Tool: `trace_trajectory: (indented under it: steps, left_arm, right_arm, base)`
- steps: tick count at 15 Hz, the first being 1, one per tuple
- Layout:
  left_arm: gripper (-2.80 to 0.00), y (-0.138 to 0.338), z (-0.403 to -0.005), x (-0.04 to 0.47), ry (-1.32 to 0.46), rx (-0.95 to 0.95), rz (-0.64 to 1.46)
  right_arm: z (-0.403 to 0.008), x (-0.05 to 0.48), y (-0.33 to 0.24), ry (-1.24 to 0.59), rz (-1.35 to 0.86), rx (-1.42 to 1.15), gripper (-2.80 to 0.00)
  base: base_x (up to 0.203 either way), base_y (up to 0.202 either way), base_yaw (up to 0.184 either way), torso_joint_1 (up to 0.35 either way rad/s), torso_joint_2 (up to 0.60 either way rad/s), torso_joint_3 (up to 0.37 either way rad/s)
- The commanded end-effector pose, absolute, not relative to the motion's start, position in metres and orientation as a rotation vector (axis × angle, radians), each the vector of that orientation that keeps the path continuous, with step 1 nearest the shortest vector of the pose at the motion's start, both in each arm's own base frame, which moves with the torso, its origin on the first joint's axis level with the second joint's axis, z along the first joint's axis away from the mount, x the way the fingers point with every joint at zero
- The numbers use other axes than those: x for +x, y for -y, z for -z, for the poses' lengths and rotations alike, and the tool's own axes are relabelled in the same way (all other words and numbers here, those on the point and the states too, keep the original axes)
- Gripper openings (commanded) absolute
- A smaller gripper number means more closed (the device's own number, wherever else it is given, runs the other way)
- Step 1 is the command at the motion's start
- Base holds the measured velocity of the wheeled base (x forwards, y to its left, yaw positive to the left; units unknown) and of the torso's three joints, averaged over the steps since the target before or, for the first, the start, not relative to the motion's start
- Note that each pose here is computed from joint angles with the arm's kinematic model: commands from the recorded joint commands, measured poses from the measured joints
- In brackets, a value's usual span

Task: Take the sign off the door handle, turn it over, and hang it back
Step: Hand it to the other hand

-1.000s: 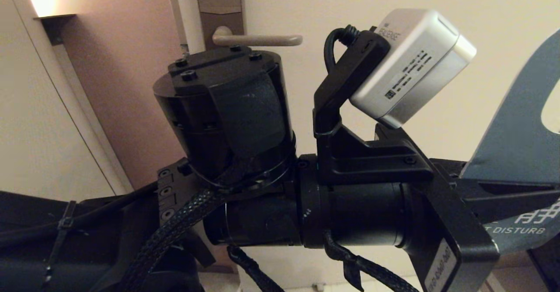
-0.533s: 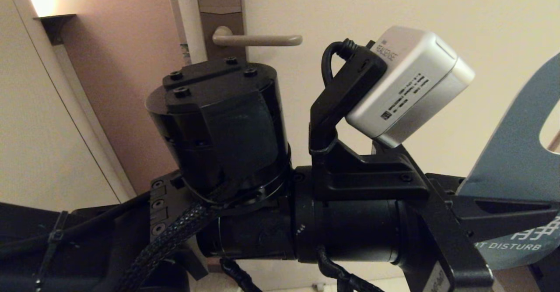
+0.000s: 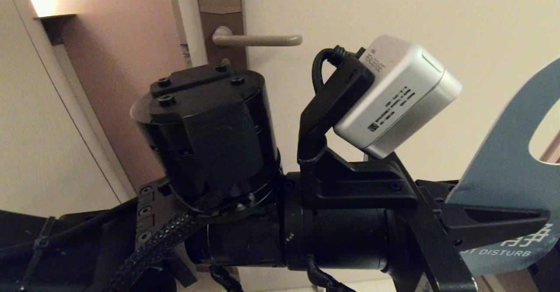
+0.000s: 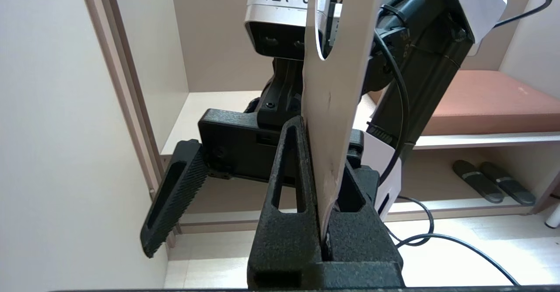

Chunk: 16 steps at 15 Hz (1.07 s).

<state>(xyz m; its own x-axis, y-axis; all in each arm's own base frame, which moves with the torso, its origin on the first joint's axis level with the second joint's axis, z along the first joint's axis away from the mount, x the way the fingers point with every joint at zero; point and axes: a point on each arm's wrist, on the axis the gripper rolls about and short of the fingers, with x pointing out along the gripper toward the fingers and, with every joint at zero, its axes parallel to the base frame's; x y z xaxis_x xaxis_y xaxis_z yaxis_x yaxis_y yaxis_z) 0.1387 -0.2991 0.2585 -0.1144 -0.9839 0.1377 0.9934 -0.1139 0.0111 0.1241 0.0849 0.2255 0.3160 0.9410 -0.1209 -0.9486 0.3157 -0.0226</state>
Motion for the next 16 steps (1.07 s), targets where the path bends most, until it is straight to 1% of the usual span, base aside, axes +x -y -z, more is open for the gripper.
trace_trajectory:
  steps: [1,13,14,15,16]
  left_arm:
    - [-2.8,0.2978,-0.2583,0.1392,0.114,-0.109,1.683]
    - [-2.8,0.2972,-0.2567,0.1408,0.144,-0.076,1.675]
    - [-2.8,0.2976,-0.2566,0.141,0.144,-0.076,1.675]
    - [-2.8,0.298,-0.2565,0.1412,0.144,-0.076,1.675]
    - [-2.8,0.298,-0.2565,0.1412,0.144,-0.076,1.675]
  right_arm:
    - [-0.2261,0.1234,-0.0848,-0.084,-1.252,-0.097,0.0]
    - [-0.2255,0.1222,-0.0842,-0.082,-1.252,-0.1,0.0]
    - [-0.2251,0.1222,-0.0842,-0.084,-1.252,-0.1,-0.46]
    - [-0.2249,0.1225,-0.0843,-0.085,-1.252,-0.1,-2.8]
    - [-0.2248,0.1225,-0.0843,-0.085,-1.252,-0.1,-2.8]
  base:
    - [0.0,0.0,0.0,0.0,0.0,0.0]
    - [0.0,0.0,0.0,0.0,0.0,0.0]
    - [0.0,0.0,0.0,0.0,0.0,0.0]
    - [0.0,0.0,0.0,0.0,0.0,0.0]
    - [0.0,0.0,0.0,0.0,0.0,0.0]
